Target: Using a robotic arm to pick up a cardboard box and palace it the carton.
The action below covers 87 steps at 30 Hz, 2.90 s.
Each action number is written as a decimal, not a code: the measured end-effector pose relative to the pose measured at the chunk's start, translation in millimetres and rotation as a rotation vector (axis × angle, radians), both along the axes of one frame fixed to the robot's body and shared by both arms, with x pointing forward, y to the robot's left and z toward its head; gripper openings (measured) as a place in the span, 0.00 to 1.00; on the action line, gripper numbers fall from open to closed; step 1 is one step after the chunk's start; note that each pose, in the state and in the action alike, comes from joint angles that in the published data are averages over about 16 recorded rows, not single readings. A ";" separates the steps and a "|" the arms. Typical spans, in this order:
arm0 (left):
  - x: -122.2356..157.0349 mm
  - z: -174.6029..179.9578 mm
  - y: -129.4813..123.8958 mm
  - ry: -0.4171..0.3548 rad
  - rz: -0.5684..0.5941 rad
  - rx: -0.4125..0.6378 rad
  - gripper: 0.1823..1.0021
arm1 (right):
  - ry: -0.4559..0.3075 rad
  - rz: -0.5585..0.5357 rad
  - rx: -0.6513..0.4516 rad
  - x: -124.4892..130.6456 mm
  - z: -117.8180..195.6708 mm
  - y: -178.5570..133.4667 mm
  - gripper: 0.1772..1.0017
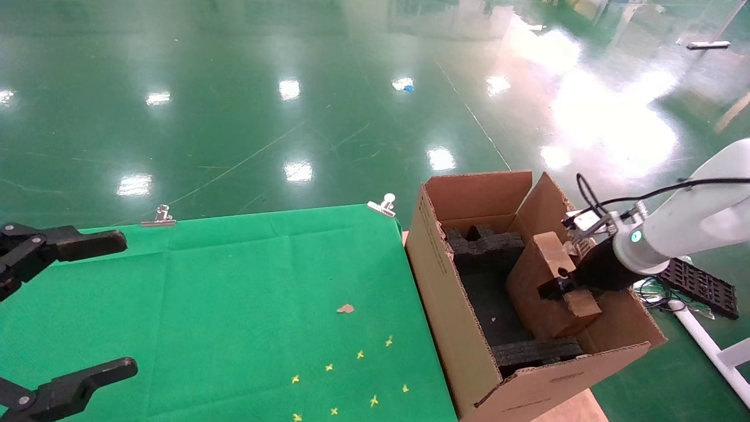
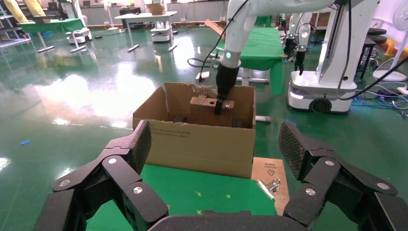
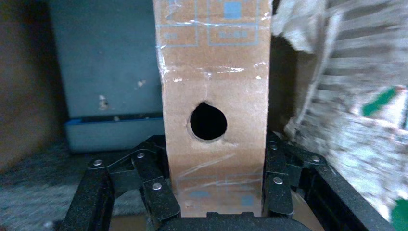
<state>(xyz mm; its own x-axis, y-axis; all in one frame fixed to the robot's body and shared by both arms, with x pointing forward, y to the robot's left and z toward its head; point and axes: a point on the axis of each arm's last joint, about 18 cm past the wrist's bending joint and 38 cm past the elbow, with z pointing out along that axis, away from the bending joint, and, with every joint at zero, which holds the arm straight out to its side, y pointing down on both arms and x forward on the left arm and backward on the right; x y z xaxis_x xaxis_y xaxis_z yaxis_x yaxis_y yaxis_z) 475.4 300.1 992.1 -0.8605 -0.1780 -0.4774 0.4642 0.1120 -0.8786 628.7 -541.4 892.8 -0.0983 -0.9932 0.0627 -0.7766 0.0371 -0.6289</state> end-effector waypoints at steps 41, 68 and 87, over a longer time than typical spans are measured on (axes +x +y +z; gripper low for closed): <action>0.0 0.0 0.0 0.000 0.000 0.000 1.00 | -0.033 0.050 -0.011 5.9 4.1 1.0 0.57; 0.0 0.0 0.0 0.000 0.000 0.000 1.00 | -0.523 0.289 -0.076 -29.9 222.0 10.6 0.99; 0.1 0.0 0.1 0.000 0.000 0.000 1.00 | -0.613 0.682 0.032 -6.7 182.7 99.7 1.00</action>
